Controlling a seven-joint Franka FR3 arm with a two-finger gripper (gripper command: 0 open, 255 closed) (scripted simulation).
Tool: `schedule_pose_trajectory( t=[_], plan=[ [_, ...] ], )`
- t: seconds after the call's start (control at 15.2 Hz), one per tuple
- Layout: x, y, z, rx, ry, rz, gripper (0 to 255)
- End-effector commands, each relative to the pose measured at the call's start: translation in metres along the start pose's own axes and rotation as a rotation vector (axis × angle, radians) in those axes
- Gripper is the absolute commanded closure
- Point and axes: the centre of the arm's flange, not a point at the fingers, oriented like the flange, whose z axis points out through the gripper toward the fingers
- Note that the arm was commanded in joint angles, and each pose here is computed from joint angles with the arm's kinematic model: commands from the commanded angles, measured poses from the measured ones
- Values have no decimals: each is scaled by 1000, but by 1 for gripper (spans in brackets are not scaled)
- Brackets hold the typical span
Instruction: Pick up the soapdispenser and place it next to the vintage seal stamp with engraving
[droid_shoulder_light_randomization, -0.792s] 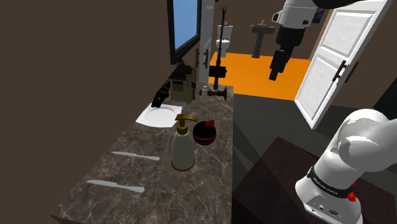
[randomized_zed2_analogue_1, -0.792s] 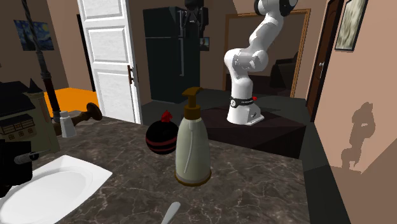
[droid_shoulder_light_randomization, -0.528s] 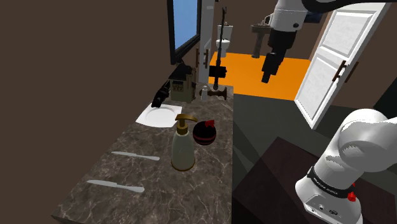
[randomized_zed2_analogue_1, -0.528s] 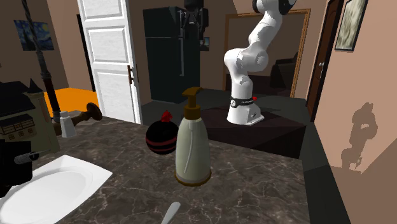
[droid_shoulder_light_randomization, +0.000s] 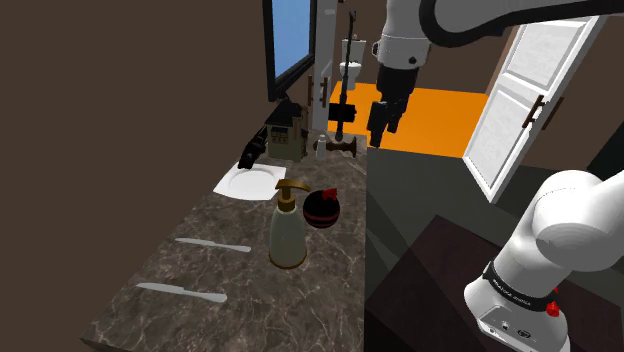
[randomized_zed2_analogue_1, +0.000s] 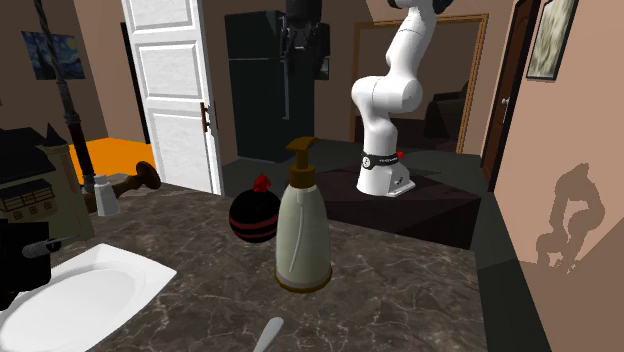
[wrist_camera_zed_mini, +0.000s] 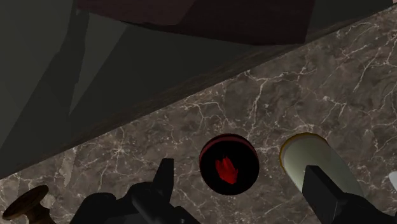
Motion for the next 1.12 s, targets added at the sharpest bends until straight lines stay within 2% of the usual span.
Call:
schedule_pose_trajectory(
  t=[0.0,1.06],
  plan=[
    [18,-21,8,0,-1,-2,0],
    [141,-182,72,-9,-10,-23,0]
  ],
)
